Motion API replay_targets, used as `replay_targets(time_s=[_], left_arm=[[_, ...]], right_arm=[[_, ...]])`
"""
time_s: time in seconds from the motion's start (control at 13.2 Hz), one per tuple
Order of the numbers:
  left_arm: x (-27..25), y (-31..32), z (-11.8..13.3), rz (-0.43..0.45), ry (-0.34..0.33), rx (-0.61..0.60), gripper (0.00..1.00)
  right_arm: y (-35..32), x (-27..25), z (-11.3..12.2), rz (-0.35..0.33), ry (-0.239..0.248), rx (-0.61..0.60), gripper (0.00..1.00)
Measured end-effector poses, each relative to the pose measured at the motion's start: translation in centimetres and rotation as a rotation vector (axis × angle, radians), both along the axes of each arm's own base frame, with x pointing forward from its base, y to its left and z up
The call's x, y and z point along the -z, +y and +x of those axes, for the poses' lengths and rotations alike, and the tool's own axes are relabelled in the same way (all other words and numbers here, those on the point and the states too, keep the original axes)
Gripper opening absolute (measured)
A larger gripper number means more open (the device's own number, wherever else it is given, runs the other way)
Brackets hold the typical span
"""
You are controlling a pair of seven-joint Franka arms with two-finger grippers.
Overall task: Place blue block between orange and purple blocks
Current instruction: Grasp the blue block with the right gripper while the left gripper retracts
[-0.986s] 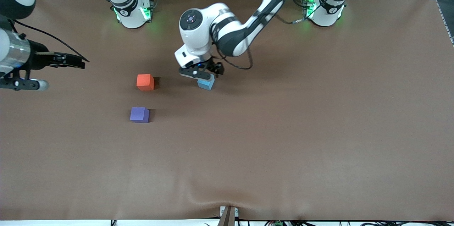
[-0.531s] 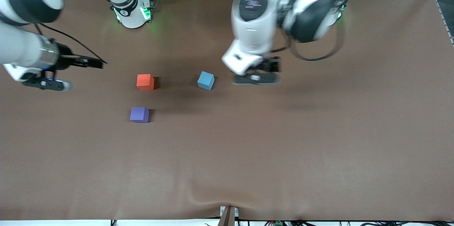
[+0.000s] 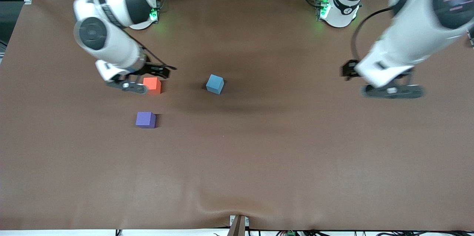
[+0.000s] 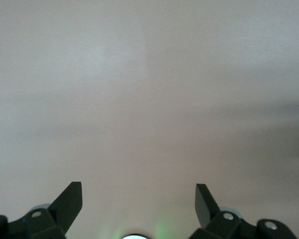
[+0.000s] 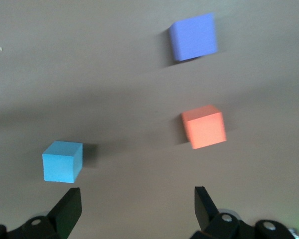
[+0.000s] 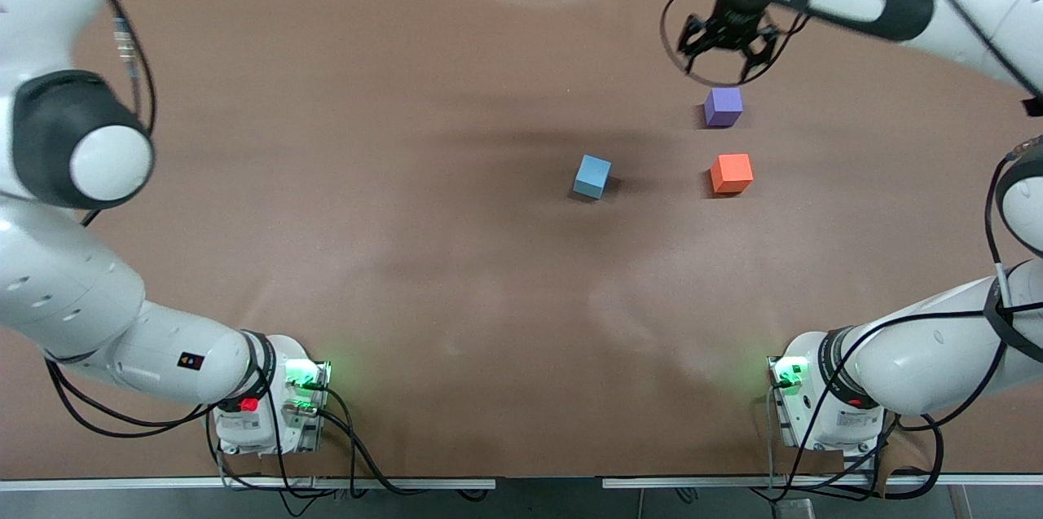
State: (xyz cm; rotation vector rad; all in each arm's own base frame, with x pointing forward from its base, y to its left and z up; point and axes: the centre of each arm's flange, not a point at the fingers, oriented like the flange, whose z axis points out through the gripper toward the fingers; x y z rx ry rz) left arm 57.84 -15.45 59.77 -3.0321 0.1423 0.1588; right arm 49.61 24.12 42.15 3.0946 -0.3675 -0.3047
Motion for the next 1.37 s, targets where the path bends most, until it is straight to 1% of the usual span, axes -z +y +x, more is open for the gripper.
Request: replay_targets(time_s=[0.23,0.53,0.76,0.91,1.06,1.37], left_arm=[[0.1,7.2,-1.5,-0.014,-0.082,-0.014,1.0],[0.2,13.3,-4.9,-0.01,-0.103,-0.071,1.0],[-0.9,15.0,-6.2,-0.012,-0.123,-0.106,1.0],[-1.1,15.7,-6.3,-0.012,-0.126,-0.119,1.0],[-1.8,16.0,-6.3,-0.012,-0.135,-0.125,1.0],[-6.2,15.3,-6.6,-0.013,-0.155,-0.119,1.0]], right_arm=[[4.8,3.7,-1.4,-0.012,-0.044,0.068,1.0],[11.5,11.0,-3.0,-0.002,-0.102,0.152,1.0],[13.9,16.0,-4.0,-0.001,-0.131,0.179,1.0],[15.1,18.1,-4.7,0.003,-0.143,0.168,1.0],[16.3,19.3,-5.9,-0.002,-0.138,0.16,1.0],[17.6,20.3,-8.2,-0.02,-0.123,0.143,1.0]])
